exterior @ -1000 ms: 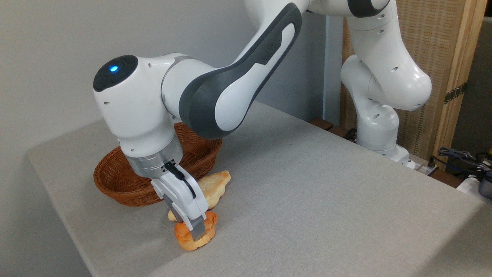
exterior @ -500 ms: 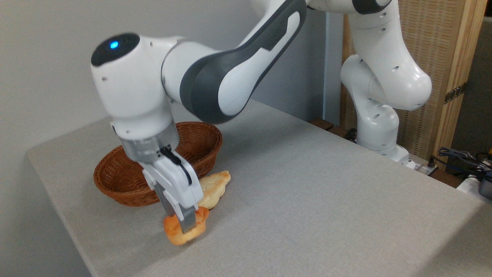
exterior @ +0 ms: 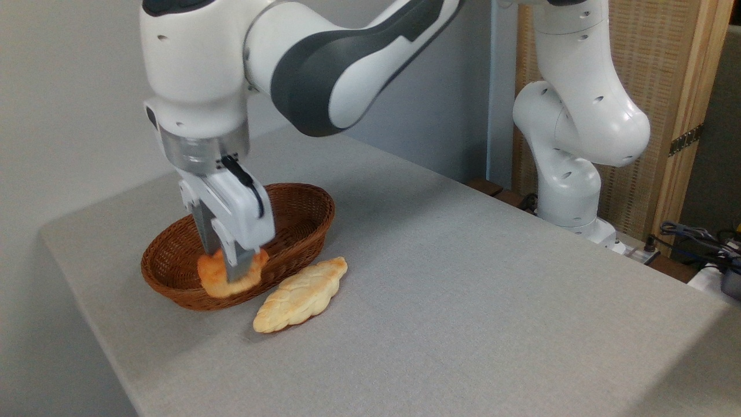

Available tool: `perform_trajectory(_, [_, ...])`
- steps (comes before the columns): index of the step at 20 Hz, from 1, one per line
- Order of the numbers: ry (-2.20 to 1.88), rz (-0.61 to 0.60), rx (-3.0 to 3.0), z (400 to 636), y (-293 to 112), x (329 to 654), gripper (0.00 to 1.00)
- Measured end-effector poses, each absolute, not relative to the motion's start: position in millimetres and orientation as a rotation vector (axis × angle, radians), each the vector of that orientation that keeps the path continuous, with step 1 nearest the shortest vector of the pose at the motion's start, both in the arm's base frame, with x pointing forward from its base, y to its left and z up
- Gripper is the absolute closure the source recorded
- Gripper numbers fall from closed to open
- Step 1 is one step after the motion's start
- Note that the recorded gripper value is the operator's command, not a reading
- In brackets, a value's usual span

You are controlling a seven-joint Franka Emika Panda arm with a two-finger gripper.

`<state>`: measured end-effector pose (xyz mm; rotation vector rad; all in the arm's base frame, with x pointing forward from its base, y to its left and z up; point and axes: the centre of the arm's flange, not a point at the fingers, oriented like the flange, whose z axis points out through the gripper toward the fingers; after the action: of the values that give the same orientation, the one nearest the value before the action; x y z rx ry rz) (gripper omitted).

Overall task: Put bread into the basket
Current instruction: 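Lift the bun and carry it over the wicker basket, then lower the bun into the basket and open the gripper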

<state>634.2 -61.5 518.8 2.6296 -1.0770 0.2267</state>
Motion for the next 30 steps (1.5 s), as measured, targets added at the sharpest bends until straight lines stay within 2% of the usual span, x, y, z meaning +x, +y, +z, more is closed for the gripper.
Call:
perform_trajectory(2, [-1.103,0.220,2.600,518.8,-85.5,631.4,0.47])
perform_trajectory(3, [-1.122,0.214,2.582,518.8,-101.2,629.1,0.35])
perform_trajectory(6, [-1.141,0.196,2.552,518.7,-140.7,621.9,0.25])
perform_trajectory(8, [-1.127,0.212,2.549,518.8,-164.7,619.3,0.05])
perform_trajectory(9, [-1.117,0.218,2.549,516.9,-173.3,619.3,0.00])
perform_trajectory(16, [-1.151,0.175,2.558,485.5,-198.9,623.7,0.00])
perform_trajectory(22, [-1.158,0.174,2.558,484.5,-200.8,623.9,0.00])
perform_trajectory(25, [-1.172,0.189,2.585,490.5,-193.0,626.0,0.00])
perform_trajectory(30, [-1.166,0.269,2.732,530.4,-135.3,630.1,0.00])
